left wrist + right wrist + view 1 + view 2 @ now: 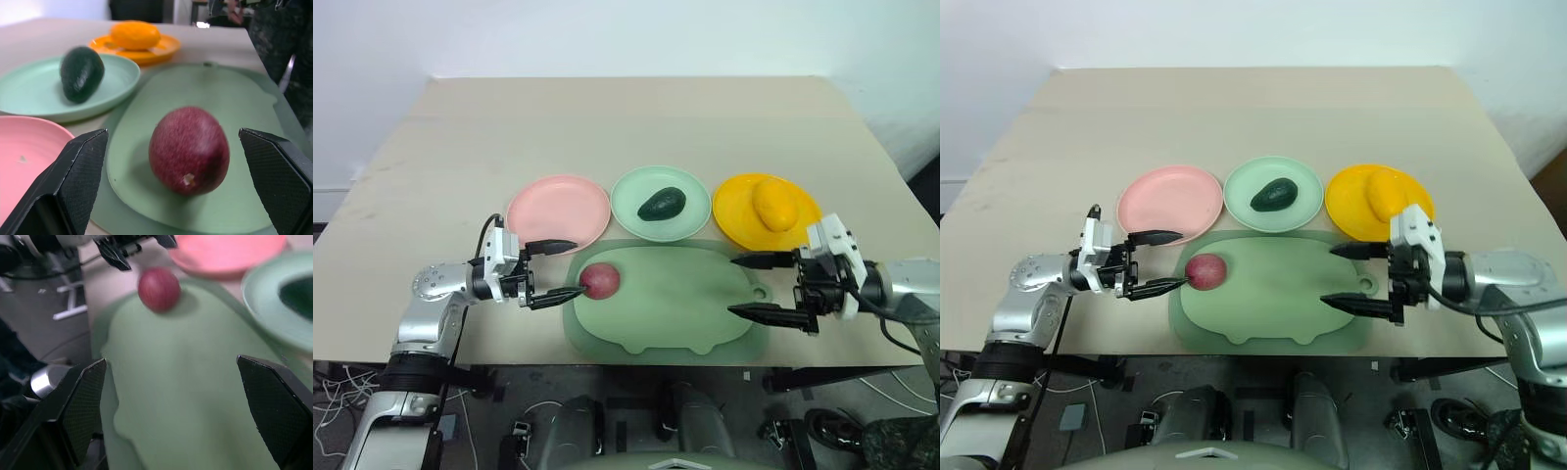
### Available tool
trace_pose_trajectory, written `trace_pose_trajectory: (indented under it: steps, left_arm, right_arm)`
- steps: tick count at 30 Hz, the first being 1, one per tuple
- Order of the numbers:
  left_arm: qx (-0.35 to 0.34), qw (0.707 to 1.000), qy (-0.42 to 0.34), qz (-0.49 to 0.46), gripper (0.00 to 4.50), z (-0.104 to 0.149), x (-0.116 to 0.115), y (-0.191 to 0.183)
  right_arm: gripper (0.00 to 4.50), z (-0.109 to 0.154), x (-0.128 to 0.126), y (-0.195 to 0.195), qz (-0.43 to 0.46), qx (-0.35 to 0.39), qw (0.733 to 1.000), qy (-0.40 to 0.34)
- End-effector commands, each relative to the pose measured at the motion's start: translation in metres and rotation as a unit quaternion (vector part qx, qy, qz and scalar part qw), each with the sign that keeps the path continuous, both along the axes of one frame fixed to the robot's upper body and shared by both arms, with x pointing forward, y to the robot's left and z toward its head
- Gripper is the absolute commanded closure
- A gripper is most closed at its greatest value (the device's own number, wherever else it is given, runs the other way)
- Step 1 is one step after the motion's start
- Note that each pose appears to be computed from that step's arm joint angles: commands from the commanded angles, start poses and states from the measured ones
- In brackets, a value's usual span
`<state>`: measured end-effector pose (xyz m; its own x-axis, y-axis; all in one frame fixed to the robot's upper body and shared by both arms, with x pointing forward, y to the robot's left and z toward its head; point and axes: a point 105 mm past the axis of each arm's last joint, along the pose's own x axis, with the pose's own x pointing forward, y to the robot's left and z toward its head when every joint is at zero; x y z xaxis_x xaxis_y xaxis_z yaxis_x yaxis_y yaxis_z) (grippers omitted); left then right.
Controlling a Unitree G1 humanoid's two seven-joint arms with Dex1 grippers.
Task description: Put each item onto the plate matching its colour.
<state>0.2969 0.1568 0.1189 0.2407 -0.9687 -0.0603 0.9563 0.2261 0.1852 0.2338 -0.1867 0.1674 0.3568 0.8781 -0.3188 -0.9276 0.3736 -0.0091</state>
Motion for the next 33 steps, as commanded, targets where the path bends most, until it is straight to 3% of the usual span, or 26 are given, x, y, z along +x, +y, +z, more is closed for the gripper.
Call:
trace_pose_trajectory:
  steps: [1,9,18,25,29,33]
  left_arm:
    - [0.004,1.0,-0.012,-0.027,0.0,0.003,0.004,-0.01]
    - [0.012,0.997,-0.004,-0.073,0.0,0.003,0.01,-0.039]
    - [0.059,0.994,0.027,-0.091,0.0,-0.012,0.0,-0.052]
    - [0.061,0.995,0.018,-0.074,1.5,-0.006,0.002,-0.049]
    - [0.015,0.998,-0.002,-0.053,1.5,0.02,0.011,-0.046]
    - [-0.067,0.996,-0.052,0.005,1.5,0.082,0.033,-0.032]
  right_arm:
    - [0.02,0.01,-0.006,-0.003,-0.019,-0.004,0.999,-0.028]
    - [0.02,-0.002,-0.015,-0.002,-0.041,-0.018,0.999,-0.025]
    - [0.02,-0.006,-0.013,0.0,-0.059,-0.014,0.998,-0.03]
    - [0.0,-0.006,-0.009,0.002,-0.06,-0.012,0.998,-0.031]
    - [0.0,-0.005,-0.005,0.004,-0.054,-0.01,0.998,-0.031]
    - [0.0,-0.004,-0.003,0.007,-0.049,-0.007,0.998,-0.03]
